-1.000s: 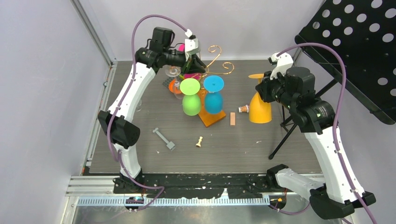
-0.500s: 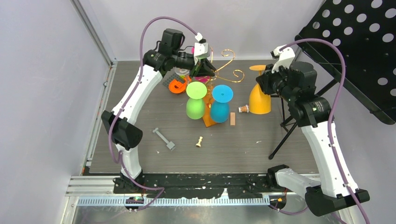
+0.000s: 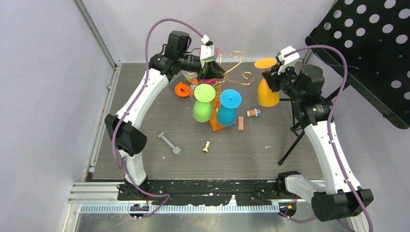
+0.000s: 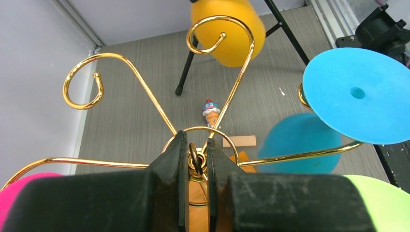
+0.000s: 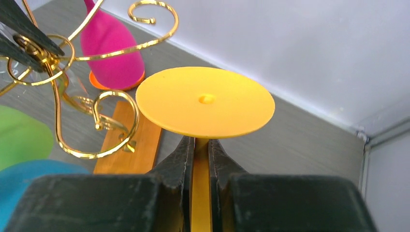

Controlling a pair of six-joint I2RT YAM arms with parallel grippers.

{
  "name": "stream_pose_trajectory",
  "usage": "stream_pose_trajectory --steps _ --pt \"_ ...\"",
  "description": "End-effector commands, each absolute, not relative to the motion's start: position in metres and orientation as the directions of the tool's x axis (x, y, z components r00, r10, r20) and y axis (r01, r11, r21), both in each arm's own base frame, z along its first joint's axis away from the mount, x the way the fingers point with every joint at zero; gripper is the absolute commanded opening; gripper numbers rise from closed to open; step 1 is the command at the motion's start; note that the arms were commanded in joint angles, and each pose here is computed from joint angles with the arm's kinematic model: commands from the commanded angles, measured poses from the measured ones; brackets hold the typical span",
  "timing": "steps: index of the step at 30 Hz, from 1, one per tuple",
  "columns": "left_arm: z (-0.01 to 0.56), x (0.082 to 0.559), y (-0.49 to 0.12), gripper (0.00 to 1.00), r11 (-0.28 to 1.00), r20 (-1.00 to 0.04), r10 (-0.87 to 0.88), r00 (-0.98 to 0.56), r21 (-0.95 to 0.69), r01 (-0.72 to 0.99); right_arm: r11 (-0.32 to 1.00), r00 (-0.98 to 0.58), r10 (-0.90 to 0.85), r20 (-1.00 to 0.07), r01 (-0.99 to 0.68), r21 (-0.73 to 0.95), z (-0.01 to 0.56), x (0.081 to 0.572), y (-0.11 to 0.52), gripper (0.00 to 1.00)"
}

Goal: Place the wine glass upside down on the wine glass rack
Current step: Adjust the wine rack at the center of the board, then turn the wine glass upside down at the wine rack.

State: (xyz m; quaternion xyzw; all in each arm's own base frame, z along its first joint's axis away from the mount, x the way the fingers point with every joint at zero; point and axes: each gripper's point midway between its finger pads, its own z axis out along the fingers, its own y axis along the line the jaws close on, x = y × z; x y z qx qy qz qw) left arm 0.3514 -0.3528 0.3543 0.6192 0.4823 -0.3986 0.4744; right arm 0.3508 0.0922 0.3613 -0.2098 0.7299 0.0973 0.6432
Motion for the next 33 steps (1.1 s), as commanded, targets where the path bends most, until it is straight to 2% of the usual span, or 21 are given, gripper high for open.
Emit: stream_pose_trajectory --steps 1,11,22,33 --pt "0.331 0.322 -0.350 0.00 -0.129 -0.962 0.268 0.062 0.028 0.991 0.834 0.147 -0.218 -0.965 -0.485 -0.263 0.402 0.367 0.106 0.06" --pt "0.337 0.318 -0.348 0.00 -0.128 -0.963 0.259 0.075 0.042 0.991 0.726 0.325 -0.232 -0.917 -0.570 -0.385 0.373 0.372 0.128 0.05" --pt "0.335 0.319 -0.350 0.00 -0.131 -0.965 0.255 0.062 0.029 0.991 0.711 0.392 -0.125 -0.912 -0.606 -0.358 0.363 0.367 0.140 0.06" --pt "0.334 0.319 -0.350 0.00 -0.132 -0.965 0.255 0.057 0.024 0.991 0.827 0.416 -0.065 -0.907 -0.486 -0.282 0.381 0.372 0.118 0.07"
